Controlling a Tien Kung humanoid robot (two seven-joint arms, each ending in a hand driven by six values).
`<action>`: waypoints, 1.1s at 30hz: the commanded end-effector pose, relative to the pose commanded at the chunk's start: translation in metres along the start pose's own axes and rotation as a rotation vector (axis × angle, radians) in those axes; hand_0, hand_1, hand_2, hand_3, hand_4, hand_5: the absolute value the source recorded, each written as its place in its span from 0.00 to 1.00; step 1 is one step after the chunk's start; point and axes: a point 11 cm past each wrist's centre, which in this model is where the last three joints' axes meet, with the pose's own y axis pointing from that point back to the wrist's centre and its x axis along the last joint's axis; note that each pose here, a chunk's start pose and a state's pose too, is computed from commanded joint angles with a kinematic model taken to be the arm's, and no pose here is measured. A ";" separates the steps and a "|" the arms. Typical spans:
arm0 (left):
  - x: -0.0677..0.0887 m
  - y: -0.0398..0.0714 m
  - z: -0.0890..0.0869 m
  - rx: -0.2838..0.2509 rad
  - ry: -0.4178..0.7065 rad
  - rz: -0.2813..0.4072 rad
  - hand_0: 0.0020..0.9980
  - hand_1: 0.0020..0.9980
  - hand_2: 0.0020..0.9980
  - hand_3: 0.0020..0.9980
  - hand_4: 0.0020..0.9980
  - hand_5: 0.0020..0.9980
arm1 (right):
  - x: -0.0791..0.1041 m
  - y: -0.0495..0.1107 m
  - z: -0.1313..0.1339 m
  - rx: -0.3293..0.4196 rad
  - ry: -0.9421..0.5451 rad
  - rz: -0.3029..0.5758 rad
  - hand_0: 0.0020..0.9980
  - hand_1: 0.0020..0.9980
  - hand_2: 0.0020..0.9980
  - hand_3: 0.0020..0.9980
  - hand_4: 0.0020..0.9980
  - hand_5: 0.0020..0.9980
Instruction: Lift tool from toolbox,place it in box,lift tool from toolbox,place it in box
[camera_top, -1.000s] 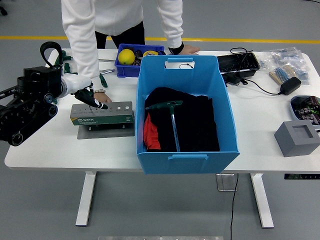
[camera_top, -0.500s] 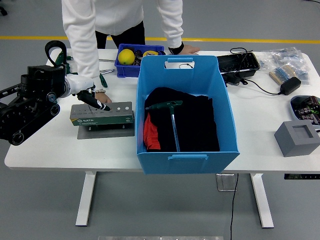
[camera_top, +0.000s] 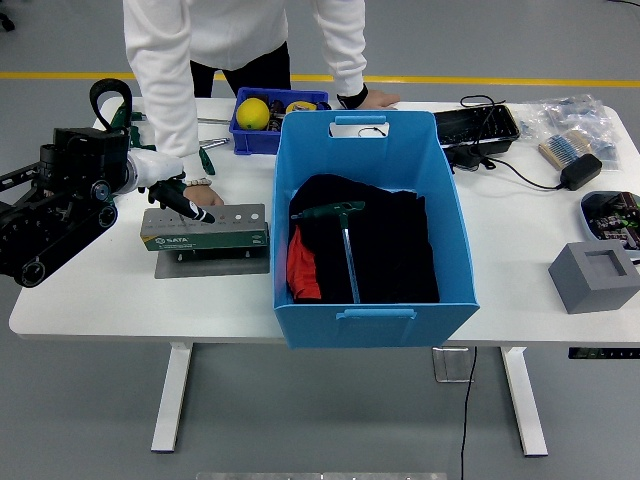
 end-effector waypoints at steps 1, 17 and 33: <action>0.000 0.000 0.000 0.001 -0.001 -0.002 0.50 0.46 0.45 0.48 1.00 0.88 | 0.000 0.000 0.000 0.000 -0.001 0.000 0.63 0.60 0.67 0.55 0.76 0.66; -0.003 -0.003 -0.006 0.010 0.003 -0.025 0.34 0.21 0.21 0.28 0.99 0.85 | 0.000 0.000 -0.001 0.001 -0.005 0.001 0.63 0.60 0.67 0.55 0.76 0.66; 0.000 -0.010 -0.009 -0.067 -0.014 0.095 0.14 0.00 0.06 0.10 1.00 0.43 | -0.001 0.000 -0.001 0.002 -0.007 0.000 0.63 0.60 0.67 0.55 0.77 0.66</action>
